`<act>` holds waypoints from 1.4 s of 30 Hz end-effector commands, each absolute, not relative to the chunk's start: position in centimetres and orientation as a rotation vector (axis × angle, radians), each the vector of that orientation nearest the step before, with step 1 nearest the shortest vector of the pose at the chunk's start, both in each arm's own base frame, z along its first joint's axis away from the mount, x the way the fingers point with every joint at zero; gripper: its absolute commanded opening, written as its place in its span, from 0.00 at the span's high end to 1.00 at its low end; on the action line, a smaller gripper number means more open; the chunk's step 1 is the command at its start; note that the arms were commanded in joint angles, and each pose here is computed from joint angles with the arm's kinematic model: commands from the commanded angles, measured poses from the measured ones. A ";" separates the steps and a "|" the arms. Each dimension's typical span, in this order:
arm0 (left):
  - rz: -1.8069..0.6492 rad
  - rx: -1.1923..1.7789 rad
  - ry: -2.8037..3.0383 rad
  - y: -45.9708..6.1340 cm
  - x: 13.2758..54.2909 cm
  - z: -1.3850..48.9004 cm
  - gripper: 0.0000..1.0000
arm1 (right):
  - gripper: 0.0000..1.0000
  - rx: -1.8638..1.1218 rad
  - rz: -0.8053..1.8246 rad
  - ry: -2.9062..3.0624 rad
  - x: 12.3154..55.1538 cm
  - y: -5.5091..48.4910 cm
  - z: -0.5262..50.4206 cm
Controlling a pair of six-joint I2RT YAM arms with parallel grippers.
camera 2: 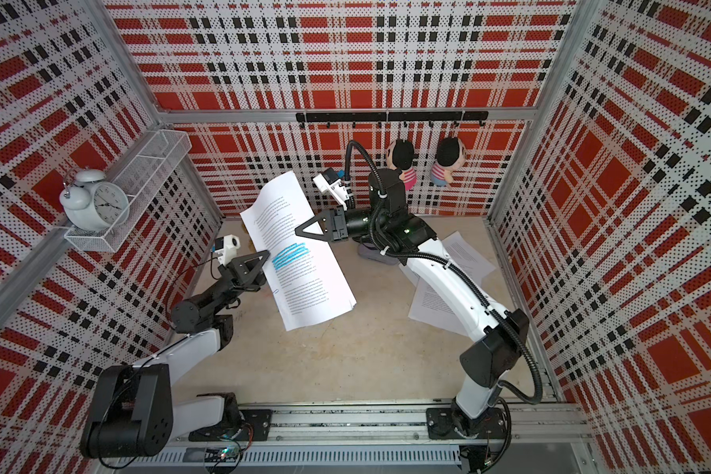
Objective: Unclip the paperclips from the documents
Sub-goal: Remove the paper clip from the document.
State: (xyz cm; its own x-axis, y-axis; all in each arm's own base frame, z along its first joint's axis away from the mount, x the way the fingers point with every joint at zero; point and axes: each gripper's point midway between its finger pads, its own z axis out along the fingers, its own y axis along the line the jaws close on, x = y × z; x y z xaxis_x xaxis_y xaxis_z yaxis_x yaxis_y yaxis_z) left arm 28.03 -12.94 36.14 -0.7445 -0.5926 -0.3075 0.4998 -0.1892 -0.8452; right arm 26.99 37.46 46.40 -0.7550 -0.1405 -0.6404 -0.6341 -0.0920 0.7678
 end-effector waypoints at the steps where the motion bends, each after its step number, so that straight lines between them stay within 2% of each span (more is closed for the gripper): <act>1: -1.929 0.128 1.237 -13.2 24.3 38.7 0.77 | 1.00 -0.831 1.881 1.813 27.9 35.9 46.5; 6: -1.928 0.122 1.248 -13.2 24.5 38.4 0.88 | 1.00 -0.821 1.834 1.862 28.3 34.9 45.3; 21: -1.907 0.099 1.278 -12.8 24.5 37.3 0.86 | 1.00 -0.708 1.701 1.886 29.7 32.1 43.9; 22: -1.907 0.098 1.282 -12.8 24.5 37.1 0.87 | 1.00 -0.704 1.699 1.882 29.7 32.0 44.0; 24: -1.908 0.098 1.291 -12.9 24.4 37.0 1.00 | 1.00 -0.696 1.692 1.882 29.8 31.8 43.9; 34: -1.910 0.086 1.307 -12.8 24.4 36.6 1.00 | 1.00 -0.685 1.655 1.893 30.1 31.4 43.6; 42: -1.870 0.019 1.349 -11.5 24.9 34.9 1.00 | 1.00 -0.526 1.535 1.869 32.3 26.6 43.6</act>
State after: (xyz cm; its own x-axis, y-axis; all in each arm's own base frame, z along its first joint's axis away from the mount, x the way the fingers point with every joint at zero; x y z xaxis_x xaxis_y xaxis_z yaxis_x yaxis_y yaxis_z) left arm 26.64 -13.03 33.77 -0.7718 -0.5519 -0.3159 0.4650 -0.1508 -0.8724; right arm 30.48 31.42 39.13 -0.8085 -0.0651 -0.5849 -0.5870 0.1601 0.7936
